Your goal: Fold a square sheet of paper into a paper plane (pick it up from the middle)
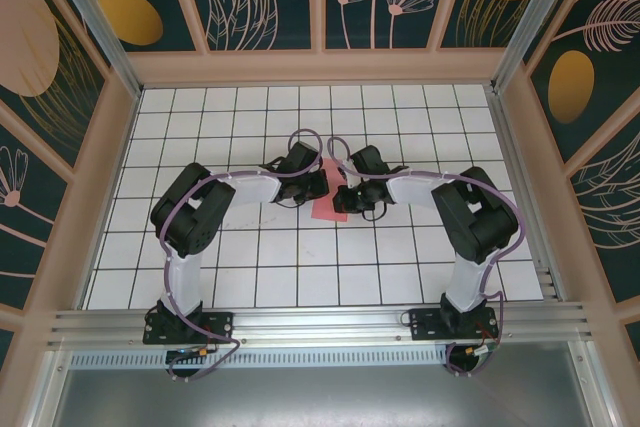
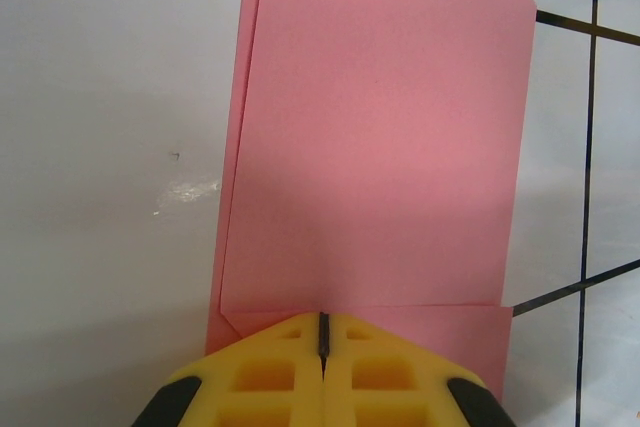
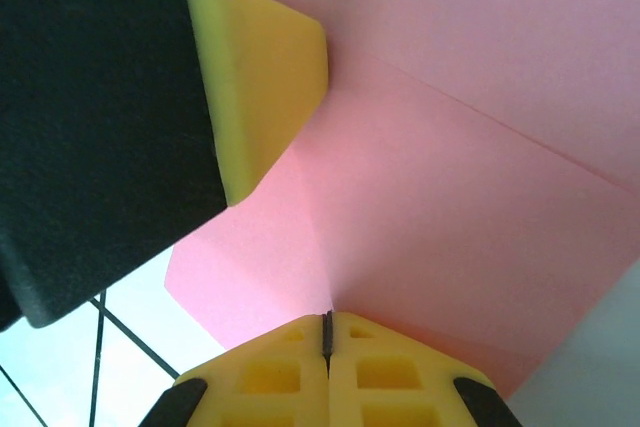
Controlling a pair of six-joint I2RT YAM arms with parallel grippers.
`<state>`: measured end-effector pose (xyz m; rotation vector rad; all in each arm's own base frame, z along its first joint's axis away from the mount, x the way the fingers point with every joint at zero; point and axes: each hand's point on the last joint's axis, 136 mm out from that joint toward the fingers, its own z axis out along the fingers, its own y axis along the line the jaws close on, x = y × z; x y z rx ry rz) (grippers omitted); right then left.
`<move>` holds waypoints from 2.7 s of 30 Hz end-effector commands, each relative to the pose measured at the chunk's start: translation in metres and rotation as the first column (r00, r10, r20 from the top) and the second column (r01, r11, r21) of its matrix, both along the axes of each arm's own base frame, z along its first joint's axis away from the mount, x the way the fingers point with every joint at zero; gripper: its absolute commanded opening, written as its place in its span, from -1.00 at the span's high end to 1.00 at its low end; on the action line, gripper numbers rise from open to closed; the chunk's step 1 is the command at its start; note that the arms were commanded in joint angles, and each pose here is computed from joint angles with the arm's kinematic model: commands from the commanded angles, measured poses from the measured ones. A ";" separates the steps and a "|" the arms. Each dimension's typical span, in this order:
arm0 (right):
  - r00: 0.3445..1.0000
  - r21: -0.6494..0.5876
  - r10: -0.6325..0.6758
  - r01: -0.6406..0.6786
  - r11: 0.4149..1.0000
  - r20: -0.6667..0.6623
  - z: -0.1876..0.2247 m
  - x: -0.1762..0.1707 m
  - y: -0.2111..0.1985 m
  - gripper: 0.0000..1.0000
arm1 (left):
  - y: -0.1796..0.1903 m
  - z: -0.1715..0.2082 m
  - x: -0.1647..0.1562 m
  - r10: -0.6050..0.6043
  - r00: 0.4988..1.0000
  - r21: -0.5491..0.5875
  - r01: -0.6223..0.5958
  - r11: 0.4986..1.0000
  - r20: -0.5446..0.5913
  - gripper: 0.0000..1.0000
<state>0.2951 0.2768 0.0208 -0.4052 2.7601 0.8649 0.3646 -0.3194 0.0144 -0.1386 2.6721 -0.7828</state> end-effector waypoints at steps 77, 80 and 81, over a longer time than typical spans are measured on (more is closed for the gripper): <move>0.969 -0.132 -0.200 0.181 0.975 -0.143 -0.033 -0.051 -0.051 1.00 | -0.038 0.055 -0.016 -0.147 0.982 -0.160 0.165 0.973 0.118 0.82; 0.969 -0.138 -0.203 0.184 0.973 -0.142 -0.033 -0.050 -0.051 1.00 | -0.041 0.044 -0.026 -0.158 0.984 -0.146 0.169 0.975 0.086 0.88; 0.969 -0.138 -0.204 0.185 0.973 -0.142 -0.032 -0.049 -0.051 1.00 | -0.041 0.039 -0.030 -0.162 0.984 -0.143 0.171 0.975 0.072 0.91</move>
